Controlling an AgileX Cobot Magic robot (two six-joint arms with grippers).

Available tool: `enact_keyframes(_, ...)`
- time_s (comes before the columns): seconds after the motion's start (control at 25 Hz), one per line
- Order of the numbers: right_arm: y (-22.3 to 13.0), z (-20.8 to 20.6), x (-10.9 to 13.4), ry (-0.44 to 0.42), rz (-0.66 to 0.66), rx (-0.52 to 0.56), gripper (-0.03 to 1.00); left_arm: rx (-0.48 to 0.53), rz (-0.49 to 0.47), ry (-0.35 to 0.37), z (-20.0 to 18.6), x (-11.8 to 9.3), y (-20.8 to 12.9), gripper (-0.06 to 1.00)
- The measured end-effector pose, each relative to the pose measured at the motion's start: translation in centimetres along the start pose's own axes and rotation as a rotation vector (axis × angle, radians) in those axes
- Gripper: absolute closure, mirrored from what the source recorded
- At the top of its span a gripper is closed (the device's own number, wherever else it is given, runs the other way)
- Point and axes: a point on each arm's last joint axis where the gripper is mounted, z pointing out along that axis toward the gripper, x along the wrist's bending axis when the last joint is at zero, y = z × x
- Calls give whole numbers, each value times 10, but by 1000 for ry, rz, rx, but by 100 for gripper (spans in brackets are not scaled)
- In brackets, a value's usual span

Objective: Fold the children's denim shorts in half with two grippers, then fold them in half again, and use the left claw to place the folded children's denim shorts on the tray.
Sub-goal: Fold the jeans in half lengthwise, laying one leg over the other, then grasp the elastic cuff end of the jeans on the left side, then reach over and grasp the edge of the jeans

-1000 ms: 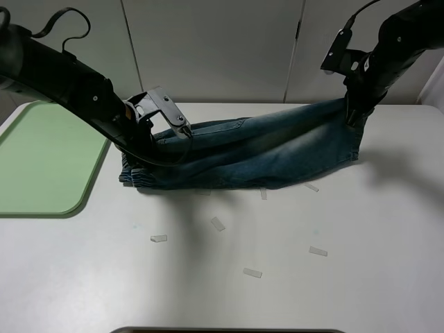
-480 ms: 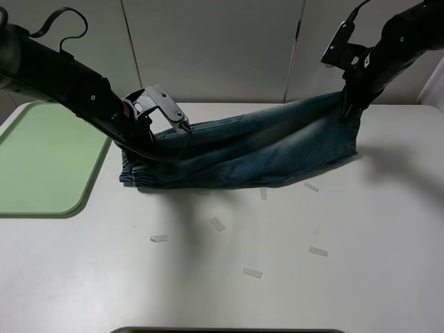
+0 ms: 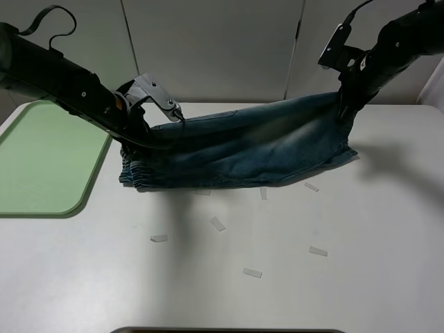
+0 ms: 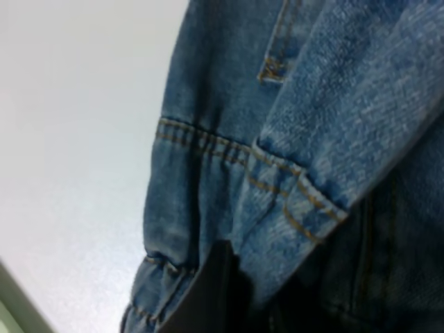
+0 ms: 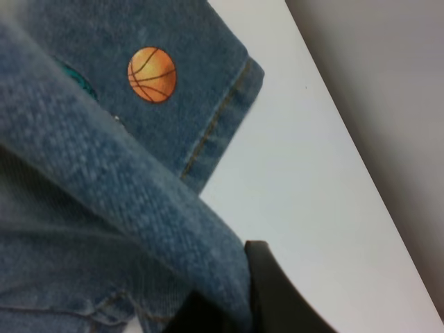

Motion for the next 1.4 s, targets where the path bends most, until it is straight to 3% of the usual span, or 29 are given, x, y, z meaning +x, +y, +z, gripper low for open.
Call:
enact_keyframes(0.52, 0, 5, 2, 0, -2, -7, 99, -40, -10, 21, 0, 5, 1, 89)
enact_keyframes(0.6, 0, 5, 2, -1, -2, -8, 99, -40, -10, 21, 0, 5, 1, 79)
enact_keyframes(0.68, 0, 5, 1, -2, -2, -9, 99, -39, -10, 22, 0, 6, 1, 60)
enact_keyframes(0.76, -1, 5, 1, -4, 1, -9, 91, -43, -14, 25, 0, 7, 1, 32)
enact_keyframes(0.8, -1, 5, 0, -3, 6, -9, 82, -43, -14, 25, 0, 7, 1, 32)
enact_keyframes(0.84, -3, 5, 0, -3, 12, -7, 70, -49, -14, 27, 0, 7, 1, 21)
enact_keyframes(0.88, -2, 5, -2, -12, 23, -17, 43, -53, -15, 30, 0, 8, 1, 17)
enact_keyframes(0.92, -2, 5, -3, -19, 39, -27, 36, -63, -15, 33, 0, 9, 2, 9)
enact_keyframes(1.08, 0, 5, -4, -29, 82, -45, 29, -107, -15, 47, 0, 10, 6, -3)
enact_keyframes(1.4, 0, 5, -4, -28, 91, -45, 27, -125, -15, 52, -1, 11, 7, -5)
